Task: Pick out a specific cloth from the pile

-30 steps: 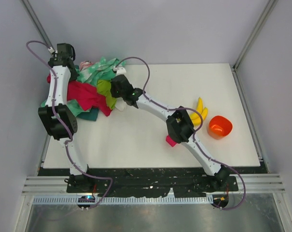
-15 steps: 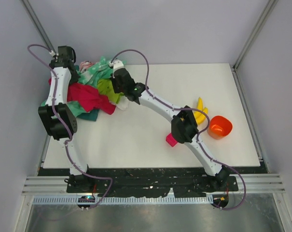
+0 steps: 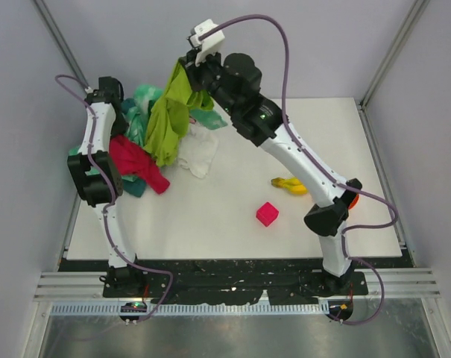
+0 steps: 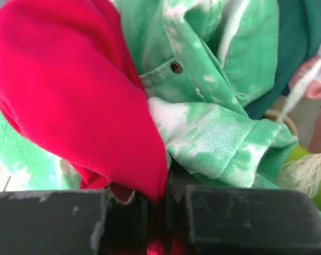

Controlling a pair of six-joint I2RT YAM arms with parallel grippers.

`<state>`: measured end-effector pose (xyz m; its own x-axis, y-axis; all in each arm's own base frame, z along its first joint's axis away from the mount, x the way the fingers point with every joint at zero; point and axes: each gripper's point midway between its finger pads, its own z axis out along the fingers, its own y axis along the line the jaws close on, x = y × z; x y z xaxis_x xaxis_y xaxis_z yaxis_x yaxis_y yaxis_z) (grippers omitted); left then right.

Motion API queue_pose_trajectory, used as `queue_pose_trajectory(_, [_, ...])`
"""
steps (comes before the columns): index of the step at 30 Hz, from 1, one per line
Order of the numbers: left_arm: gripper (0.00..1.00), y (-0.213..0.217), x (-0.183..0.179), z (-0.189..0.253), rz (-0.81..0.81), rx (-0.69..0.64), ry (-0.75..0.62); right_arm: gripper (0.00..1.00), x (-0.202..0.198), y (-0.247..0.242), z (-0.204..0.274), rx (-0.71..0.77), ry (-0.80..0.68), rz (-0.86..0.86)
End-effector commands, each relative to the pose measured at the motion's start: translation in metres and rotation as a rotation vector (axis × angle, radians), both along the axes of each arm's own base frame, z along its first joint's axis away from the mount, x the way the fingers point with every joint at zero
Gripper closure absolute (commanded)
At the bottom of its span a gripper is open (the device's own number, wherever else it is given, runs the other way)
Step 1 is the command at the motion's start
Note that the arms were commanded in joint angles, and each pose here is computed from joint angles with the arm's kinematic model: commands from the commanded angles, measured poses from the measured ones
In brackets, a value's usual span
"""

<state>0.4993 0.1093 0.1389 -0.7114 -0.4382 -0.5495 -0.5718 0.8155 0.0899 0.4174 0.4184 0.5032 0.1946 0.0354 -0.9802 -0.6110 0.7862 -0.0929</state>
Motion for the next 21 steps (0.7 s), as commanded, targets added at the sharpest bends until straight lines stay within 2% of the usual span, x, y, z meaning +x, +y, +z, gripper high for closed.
queue_pose_trajectory(1, [1.00,-0.001,-0.009,-0.023,0.021,-0.009,0.080,0.95,-0.086,-0.125,0.212,0.367,-0.466,-0.098])
queue_pose_trajectory(8, [1.00,0.002,-0.011,-0.025,0.028,0.007,0.092,0.95,-0.080,-0.219,0.250,0.504,-0.532,-0.257])
queue_pose_trajectory(14, [1.00,-0.011,-0.005,-0.008,-0.013,-0.056,0.036,0.95,-0.034,-0.285,0.248,0.503,-0.579,-0.437])
queue_pose_trajectory(16, [0.82,-0.021,-0.002,0.008,-0.041,-0.087,-0.009,0.95,-0.012,-0.299,0.236,0.479,-0.561,-0.500])
queue_pose_trajectory(18, [0.59,-0.029,0.000,0.028,-0.071,-0.104,-0.058,0.95,0.013,-0.314,0.221,0.452,-0.533,-0.561])
queue_pose_trajectory(20, [0.41,-0.036,-0.002,0.052,-0.092,-0.097,-0.111,0.95,0.037,-0.330,0.204,0.420,-0.499,-0.605])
queue_pose_trajectory(21, [0.35,-0.039,-0.004,0.066,-0.103,-0.090,-0.139,0.95,0.045,-0.334,0.197,0.407,-0.482,-0.617])
